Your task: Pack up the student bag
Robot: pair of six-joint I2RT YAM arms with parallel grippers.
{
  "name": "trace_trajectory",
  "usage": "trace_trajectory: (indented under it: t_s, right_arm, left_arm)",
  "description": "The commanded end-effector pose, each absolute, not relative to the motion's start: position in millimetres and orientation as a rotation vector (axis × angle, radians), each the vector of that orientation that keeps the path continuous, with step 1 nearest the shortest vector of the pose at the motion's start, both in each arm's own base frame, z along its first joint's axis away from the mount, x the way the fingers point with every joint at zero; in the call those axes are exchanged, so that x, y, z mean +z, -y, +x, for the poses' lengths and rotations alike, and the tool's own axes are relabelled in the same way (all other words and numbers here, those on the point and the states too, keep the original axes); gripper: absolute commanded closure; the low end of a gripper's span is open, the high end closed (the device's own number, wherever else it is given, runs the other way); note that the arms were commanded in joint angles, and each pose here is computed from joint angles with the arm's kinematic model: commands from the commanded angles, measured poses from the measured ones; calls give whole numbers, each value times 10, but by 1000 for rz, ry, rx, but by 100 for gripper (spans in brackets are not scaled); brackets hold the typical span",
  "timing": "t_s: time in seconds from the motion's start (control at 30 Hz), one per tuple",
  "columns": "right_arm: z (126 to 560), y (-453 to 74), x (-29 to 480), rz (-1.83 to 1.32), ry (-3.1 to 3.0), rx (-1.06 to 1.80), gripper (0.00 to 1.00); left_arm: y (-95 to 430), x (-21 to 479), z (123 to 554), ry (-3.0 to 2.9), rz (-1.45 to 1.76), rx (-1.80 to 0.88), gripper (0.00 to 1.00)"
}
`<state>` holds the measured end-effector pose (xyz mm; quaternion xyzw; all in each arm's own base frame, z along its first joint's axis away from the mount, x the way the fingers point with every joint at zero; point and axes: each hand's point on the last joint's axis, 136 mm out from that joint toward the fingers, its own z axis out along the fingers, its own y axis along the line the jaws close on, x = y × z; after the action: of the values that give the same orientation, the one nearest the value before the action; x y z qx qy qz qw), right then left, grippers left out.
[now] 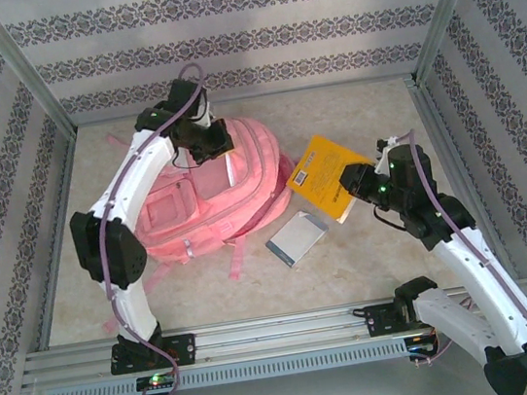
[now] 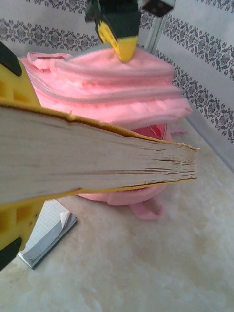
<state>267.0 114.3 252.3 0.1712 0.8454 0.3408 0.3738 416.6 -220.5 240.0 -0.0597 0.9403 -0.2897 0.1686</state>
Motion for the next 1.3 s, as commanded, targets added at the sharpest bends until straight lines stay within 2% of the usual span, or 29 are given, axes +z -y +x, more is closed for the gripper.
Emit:
trace_trajectory:
  t_s: [0.0, 0.2, 0.47, 0.57, 0.67, 0.8, 0.93, 1.27]
  right_arm:
    - [2739, -1106, 2865, 346, -2073, 834, 100]
    - [2765, -1247, 2985, 291, -2031, 935, 100]
    - [2885, -1800, 3212, 334, -1903, 1516, 100]
    - [2922, -1946, 3251, 392, -1877, 1706, 100]
    - [2928, -1976, 3288, 445, -1847, 1777, 100]
    - [2924, -1996, 3313, 488, -1819, 1822, 100]
    - [2900, -2030, 3320, 484, -1822, 1827, 100]
    - [2840, -2105, 3291, 460, -1848, 1819, 100]
  left_arm:
    - [2204, 2965, 3881, -2556, -23, -946, 100]
    - [2274, 3191, 3545, -2535, 63, -1087, 100]
    - [2519, 2926, 3158, -2661, 163, -1165, 99]
    - [2449, 2858, 3181, -2700, 136, -1017, 80]
    - [2248, 2952, 3271, -2696, 73, -814, 61]
    - [2129, 3187, 3296, -2677, 79, -632, 57]
    - [2328, 3306, 3238, -2683, 194, -482, 51]
    - [2901, 2979, 3216, -2788, 180, -364, 47]
